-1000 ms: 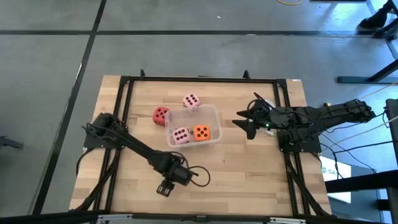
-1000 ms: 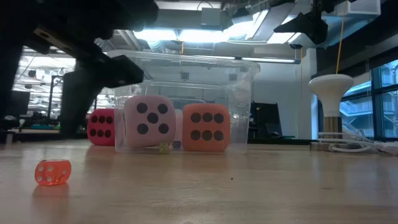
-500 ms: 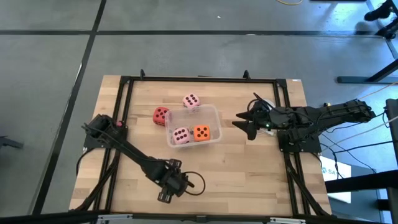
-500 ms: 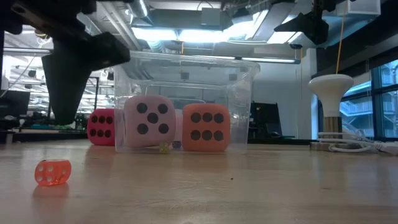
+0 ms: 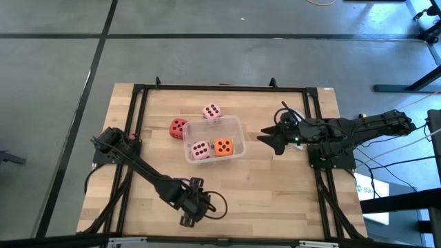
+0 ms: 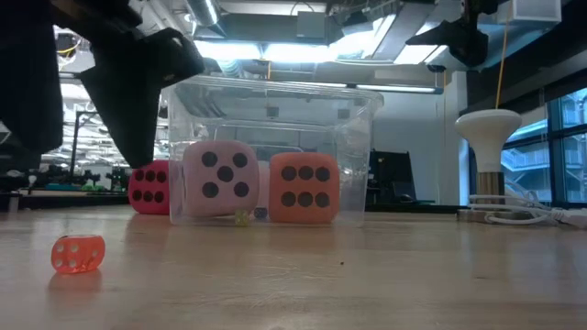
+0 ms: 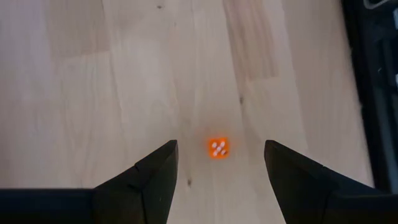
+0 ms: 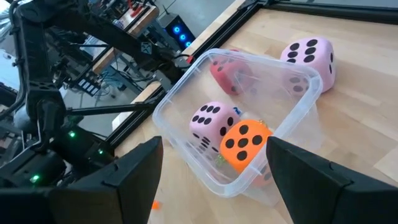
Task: Pick & Place Dice
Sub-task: Put the small orange dice into the transparent bin
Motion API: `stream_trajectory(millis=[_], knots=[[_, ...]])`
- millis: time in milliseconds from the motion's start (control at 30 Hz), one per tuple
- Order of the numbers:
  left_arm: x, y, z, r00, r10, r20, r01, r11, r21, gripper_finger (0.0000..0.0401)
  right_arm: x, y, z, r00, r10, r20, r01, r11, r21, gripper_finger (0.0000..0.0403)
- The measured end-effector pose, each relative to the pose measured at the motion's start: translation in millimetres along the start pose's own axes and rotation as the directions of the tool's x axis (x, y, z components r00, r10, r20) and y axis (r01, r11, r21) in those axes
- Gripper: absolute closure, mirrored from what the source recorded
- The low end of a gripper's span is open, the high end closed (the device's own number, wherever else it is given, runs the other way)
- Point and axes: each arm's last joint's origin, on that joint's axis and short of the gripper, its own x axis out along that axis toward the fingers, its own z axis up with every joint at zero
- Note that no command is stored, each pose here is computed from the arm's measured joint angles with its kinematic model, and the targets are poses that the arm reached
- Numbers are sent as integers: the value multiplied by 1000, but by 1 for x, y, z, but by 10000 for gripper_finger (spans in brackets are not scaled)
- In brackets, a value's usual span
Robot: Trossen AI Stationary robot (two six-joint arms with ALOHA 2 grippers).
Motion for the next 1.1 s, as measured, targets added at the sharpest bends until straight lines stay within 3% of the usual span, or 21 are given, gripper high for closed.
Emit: stream_trajectory(millis=[1100], knots=[[17,5,-2,998,50,-35,-51,998,-34,173,-1,1,-3,1000,4,-17,-5,1000,-17,118]])
